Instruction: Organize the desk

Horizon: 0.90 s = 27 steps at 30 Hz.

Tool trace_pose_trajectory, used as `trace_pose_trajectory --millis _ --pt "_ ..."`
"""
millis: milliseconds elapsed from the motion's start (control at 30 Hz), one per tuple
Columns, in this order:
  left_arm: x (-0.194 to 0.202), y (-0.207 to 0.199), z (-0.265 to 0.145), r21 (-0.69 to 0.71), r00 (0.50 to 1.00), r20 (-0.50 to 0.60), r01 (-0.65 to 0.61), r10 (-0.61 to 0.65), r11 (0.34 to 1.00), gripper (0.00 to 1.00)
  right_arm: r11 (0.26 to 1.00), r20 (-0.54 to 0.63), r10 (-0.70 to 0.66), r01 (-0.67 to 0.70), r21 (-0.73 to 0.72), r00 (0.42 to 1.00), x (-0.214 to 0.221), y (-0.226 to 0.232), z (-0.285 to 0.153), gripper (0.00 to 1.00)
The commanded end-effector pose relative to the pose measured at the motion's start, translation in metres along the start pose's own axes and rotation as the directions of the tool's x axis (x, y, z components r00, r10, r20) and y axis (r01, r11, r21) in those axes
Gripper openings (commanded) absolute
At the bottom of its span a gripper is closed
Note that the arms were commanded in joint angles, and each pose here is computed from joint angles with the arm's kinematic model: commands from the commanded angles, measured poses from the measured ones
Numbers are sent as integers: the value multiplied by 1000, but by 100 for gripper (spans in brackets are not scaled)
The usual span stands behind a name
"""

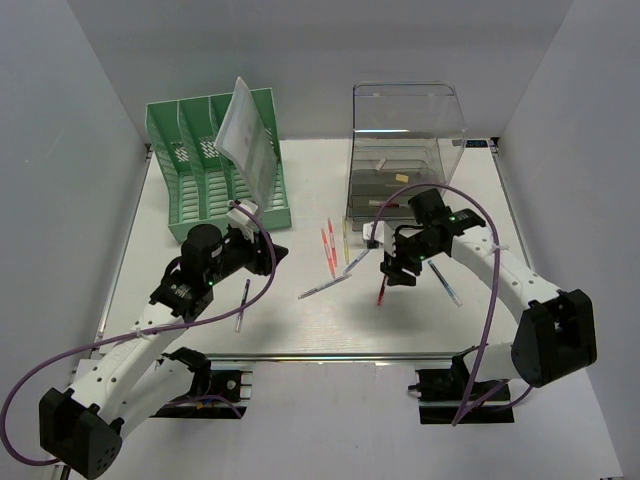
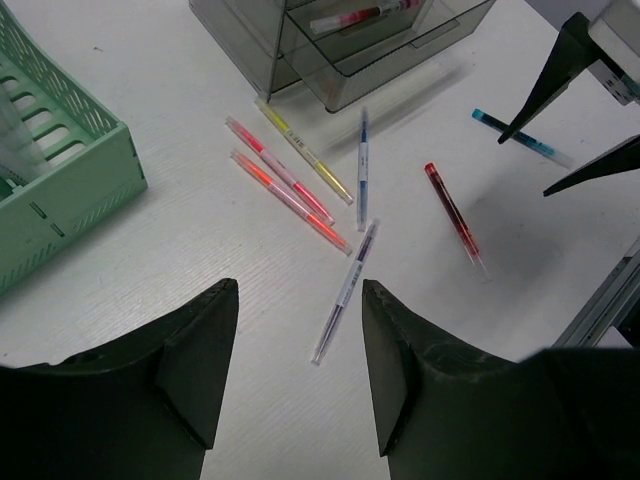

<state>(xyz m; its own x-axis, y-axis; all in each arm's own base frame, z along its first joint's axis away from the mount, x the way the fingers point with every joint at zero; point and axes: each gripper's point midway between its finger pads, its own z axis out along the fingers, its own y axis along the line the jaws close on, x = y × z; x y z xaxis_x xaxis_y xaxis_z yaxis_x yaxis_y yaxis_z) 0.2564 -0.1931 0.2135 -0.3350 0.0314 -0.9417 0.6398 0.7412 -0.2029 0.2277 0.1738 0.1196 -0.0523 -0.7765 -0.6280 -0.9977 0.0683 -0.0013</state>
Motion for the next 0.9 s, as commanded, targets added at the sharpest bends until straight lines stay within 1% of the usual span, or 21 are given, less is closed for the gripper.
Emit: trace_pose_trajectory --millis 0,67,100,167,233,267,300,333,367,433,467,500,567,600,667,867 --pt "-12 -8 -4 30 999 37 -15 14 999 63 932 -2 -363 363 1 932 -5 -12 3 63" --pt "-12 -8 -3 33 999 36 -14 13 999 63 903 -51 -428 429 -3 902 4 -18 7 61" --pt "-12 -8 -4 34 999 37 -16 15 999 63 862 -60 -507 507 -4 860 4 -23 10 60" --pt "-12 -8 -3 34 999 35 -16 15 999 63 818 -94 -572 575 -2 815 12 -29 15 60" --pt "-11 -8 -3 37 999 31 -16 15 999 63 750 -100 -659 661 -16 745 11 -35 22 60" --pt "-10 -8 -2 35 999 28 -17 16 999 63 734 -97 -678 679 -27 729 6 -38 23 58" --pt "-9 -8 -2 35 1000 26 -15 14 999 63 741 -88 -672 667 -82 736 12 -33 32 56" --pt "-9 -8 -2 36 1000 26 -16 15 999 63 714 -80 -700 693 -101 710 11 -33 34 52" --pt "-8 -7 -1 32 1000 22 -16 16 999 63 702 -78 -712 702 -120 698 12 -32 38 49" --pt "-9 -7 -2 30 1000 24 -18 18 999 63 690 -77 -722 708 -152 687 16 -31 46 48" --pt "-8 -6 -2 28 1000 23 -21 20 999 63 676 -73 -734 718 -166 675 16 -28 50 47" --pt "-8 -6 -1 26 1000 23 -21 20 999 63 678 -73 -731 711 -186 679 20 -26 54 47" --pt "-7 -6 -1 26 1000 19 -18 17 1000 63 657 -78 -748 720 -222 659 25 -21 59 47" --pt "-6 -5 0 25 1000 16 -17 17 1000 63 659 -86 -745 712 -243 661 33 -18 62 47" --pt "-5 -5 0 25 1000 12 -17 17 1000 63 643 -94 -759 721 -259 644 36 -15 66 46" --pt "-4 -4 1 24 1000 7 -17 17 1000 63 624 -95 -771 715 -315 630 45 -6 75 46"
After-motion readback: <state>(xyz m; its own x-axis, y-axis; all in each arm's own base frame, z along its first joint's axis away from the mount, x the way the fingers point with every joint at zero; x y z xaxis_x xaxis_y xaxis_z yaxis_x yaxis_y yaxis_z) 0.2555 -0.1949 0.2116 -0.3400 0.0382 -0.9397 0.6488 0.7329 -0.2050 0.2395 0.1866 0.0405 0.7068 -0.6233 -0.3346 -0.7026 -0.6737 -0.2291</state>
